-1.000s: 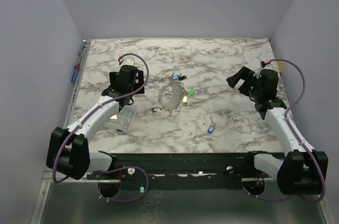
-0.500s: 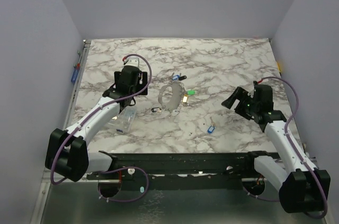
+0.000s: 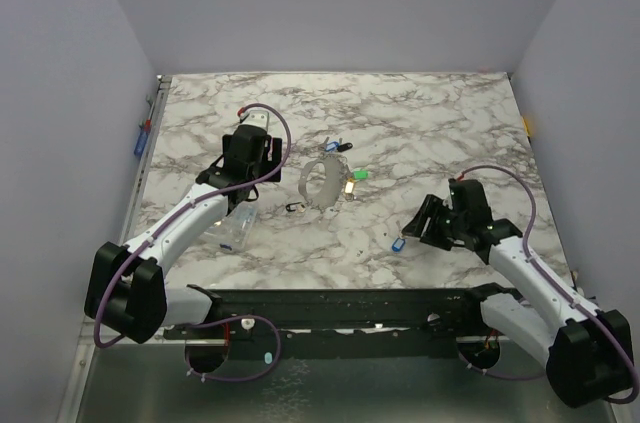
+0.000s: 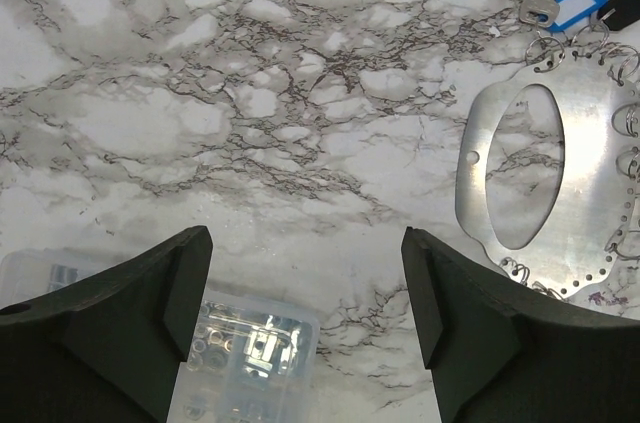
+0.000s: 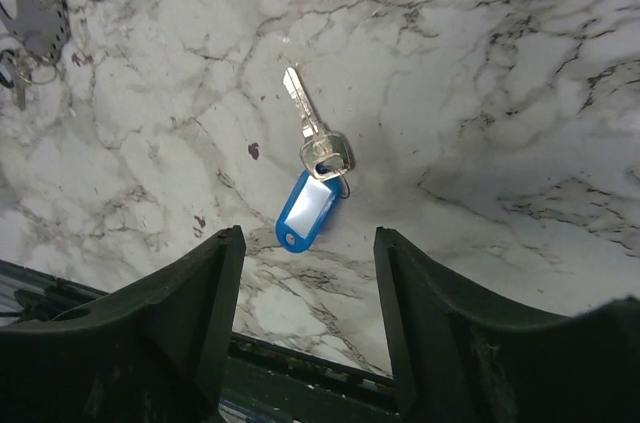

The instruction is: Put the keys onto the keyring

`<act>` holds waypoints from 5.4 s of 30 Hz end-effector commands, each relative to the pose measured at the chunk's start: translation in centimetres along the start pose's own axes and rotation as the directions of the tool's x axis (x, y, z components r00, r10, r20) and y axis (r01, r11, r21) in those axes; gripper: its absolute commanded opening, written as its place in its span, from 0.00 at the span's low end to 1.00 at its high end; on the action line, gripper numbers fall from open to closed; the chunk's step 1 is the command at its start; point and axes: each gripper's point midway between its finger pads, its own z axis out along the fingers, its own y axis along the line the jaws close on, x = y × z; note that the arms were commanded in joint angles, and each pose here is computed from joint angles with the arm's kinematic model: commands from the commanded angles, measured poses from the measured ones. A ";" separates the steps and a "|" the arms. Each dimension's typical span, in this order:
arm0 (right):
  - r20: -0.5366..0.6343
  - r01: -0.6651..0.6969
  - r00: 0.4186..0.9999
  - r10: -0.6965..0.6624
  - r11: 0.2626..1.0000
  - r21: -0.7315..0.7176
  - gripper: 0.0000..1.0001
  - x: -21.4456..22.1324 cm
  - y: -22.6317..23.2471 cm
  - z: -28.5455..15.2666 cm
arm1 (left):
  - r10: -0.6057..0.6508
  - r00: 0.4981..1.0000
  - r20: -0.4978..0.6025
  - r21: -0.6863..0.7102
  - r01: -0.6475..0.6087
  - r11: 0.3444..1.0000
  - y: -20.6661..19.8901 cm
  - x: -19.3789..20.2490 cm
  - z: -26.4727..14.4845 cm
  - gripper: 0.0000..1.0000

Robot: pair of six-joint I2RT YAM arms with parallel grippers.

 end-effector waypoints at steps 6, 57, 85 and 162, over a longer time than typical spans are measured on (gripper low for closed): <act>-0.005 -0.007 1.000 0.007 0.999 0.039 0.54 1.0 -0.7 1.7 | 0.013 1.000 0.008 0.043 -0.013 0.999 -1.0 -0.3 0.1 0.82; -0.005 0.112 0.994 -0.112 0.994 0.017 0.01 0.7 1.1 2.4 | 0.030 1.000 0.007 0.061 -0.030 0.998 -1.5 -0.2 0.0 0.79; -0.024 0.163 0.987 -0.161 0.984 0.072 0.57 0.8 2.0 1.9 | 0.035 0.999 0.009 0.081 -0.035 0.996 -1.9 -0.2 -0.2 0.77; 0.238 0.265 0.935 -0.264 0.964 0.028 0.69 -3.4 3.6 -0.5 | 0.454 0.747 0.486 0.510 -0.664 0.546 -20.2 9.1 5.6 0.26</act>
